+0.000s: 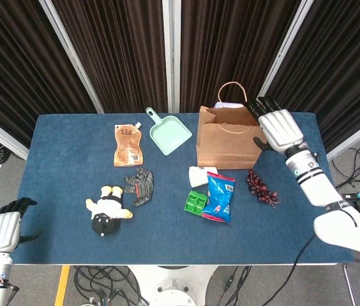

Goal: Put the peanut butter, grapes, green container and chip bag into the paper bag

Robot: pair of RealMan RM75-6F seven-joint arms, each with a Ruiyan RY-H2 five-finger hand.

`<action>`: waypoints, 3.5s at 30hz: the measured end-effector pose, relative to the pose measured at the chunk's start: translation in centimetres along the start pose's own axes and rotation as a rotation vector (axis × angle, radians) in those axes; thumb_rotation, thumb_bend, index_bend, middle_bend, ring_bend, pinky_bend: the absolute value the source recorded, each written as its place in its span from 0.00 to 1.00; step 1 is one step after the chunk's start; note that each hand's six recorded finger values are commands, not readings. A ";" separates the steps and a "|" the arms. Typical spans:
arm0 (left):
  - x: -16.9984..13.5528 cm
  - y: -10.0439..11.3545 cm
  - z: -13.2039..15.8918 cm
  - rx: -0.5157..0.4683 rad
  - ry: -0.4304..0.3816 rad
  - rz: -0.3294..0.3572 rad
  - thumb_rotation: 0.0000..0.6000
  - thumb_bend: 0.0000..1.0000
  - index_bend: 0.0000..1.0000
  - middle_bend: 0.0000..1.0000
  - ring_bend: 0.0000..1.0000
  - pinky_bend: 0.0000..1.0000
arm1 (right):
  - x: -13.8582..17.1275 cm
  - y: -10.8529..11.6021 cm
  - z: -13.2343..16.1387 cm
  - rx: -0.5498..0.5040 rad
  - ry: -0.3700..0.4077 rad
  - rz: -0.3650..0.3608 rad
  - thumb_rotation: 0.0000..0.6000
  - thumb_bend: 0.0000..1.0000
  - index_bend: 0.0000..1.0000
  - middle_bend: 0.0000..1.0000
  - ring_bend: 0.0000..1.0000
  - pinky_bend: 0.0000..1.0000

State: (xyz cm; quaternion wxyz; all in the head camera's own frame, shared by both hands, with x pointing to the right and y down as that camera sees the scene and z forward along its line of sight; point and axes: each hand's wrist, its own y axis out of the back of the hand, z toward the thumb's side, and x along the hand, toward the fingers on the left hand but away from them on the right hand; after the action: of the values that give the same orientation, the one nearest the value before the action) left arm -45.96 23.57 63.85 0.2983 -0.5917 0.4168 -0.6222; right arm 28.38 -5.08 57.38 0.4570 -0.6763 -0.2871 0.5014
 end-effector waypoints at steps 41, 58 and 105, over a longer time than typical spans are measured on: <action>0.5 0.0 1.0 0.004 -0.033 -0.002 1.00 0.08 0.35 0.34 0.26 0.28 | 10.5 -21.2 -4.2 -0.013 -0.050 0.400 1.00 0.18 0.00 0.21 0.03 0.19; 0.7 -0.2 0.7 -0.005 -0.026 -0.003 1.00 0.08 0.35 0.34 0.26 0.28 | 8.6 -22.3 -2.5 -0.006 -0.048 0.282 1.00 0.51 0.57 0.53 0.41 0.67; 0.4 -0.2 0.3 -0.017 -0.016 -0.005 1.00 0.08 0.35 0.34 0.26 0.28 | 1.0 6.5 0.8 -0.612 0.185 -0.137 1.00 0.48 0.54 0.55 0.41 0.58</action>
State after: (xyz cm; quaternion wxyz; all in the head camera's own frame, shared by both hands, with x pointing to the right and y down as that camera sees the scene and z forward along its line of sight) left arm -45.66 23.28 64.18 0.2949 -0.6001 0.4181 -0.6149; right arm 27.53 -6.70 51.00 0.2895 -0.8039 -0.4267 0.2964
